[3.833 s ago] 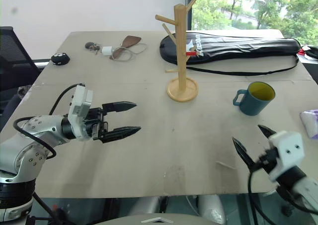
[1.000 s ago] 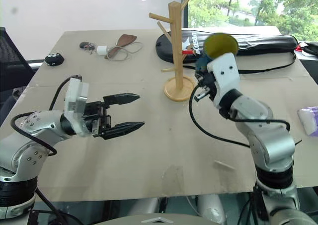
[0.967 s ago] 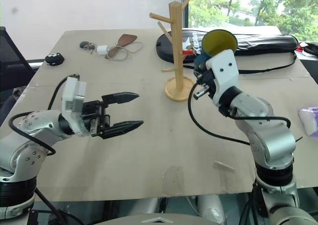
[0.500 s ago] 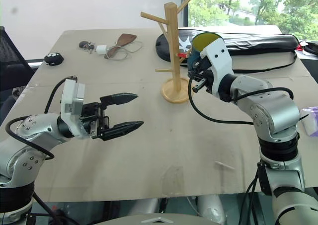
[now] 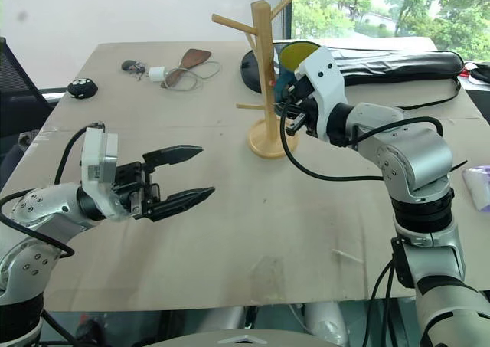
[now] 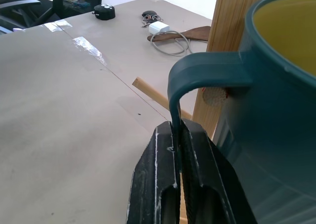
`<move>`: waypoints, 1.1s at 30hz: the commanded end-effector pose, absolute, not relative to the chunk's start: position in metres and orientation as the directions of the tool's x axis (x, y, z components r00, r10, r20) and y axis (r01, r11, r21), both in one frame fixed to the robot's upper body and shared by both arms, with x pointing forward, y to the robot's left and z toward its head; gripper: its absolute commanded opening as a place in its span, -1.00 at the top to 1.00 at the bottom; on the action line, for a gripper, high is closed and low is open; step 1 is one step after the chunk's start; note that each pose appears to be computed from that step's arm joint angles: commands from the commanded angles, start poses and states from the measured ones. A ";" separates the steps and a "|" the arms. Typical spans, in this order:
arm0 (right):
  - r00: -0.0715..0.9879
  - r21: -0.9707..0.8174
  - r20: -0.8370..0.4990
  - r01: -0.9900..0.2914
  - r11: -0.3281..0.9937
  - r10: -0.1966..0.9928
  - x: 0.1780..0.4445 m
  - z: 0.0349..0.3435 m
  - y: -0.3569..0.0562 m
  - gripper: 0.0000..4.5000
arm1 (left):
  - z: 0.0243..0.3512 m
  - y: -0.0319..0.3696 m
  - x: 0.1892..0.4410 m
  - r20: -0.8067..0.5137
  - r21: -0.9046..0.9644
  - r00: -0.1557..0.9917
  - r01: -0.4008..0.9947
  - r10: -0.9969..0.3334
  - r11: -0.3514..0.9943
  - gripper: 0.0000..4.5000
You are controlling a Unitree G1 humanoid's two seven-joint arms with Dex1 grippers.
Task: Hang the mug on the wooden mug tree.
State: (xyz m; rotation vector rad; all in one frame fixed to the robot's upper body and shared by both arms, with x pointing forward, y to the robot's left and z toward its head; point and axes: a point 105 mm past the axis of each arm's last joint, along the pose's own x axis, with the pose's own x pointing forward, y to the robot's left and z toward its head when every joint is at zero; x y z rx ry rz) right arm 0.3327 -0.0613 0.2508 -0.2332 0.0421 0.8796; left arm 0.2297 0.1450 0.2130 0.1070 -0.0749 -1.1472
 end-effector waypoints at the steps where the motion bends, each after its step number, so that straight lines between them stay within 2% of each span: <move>1: 0.642 -0.229 -0.085 -0.757 0.612 0.762 0.327 0.268 -0.056 1.00 | 0.223 0.144 0.225 0.024 0.172 0.407 0.898 -0.913 0.404 -1.00; 10: 0.671 -0.233 -0.096 -0.733 0.639 0.735 0.340 0.266 -0.041 1.00 | 0.224 0.143 0.227 0.025 0.173 0.414 0.895 -0.910 0.412 -1.00; 13: 0.670 -0.250 -0.096 -0.732 0.634 0.736 0.339 0.264 -0.041 0.61 | 0.225 0.143 0.227 0.029 0.171 0.418 0.893 -0.908 0.417 -1.00; 16: 0.675 -0.264 -0.092 -0.725 0.636 0.732 0.337 0.264 -0.045 0.02 | 0.227 0.143 0.227 0.046 0.167 0.430 0.886 -0.902 0.432 -1.00; 19: 0.686 -0.274 -0.068 -0.711 0.648 0.724 0.330 0.266 -0.058 -0.70 | 0.234 0.147 0.229 0.090 0.161 0.481 0.857 -0.872 0.489 -1.00; 20: 0.682 -0.273 -0.059 -0.714 0.645 0.729 0.326 0.267 -0.062 -0.85 | 0.235 0.149 0.228 0.101 0.154 0.496 0.849 -0.862 0.506 -1.00; 29: 0.675 -0.296 -0.007 -0.706 0.644 0.737 0.298 0.259 -0.090 -0.85 | 0.238 0.162 0.223 0.139 0.130 0.580 0.793 -0.803 0.595 -1.00; 33: 0.676 -0.270 0.088 -0.691 0.671 0.732 0.282 0.254 -0.110 -0.85 | 0.234 0.167 0.222 0.133 0.116 0.591 0.788 -0.795 0.605 -1.00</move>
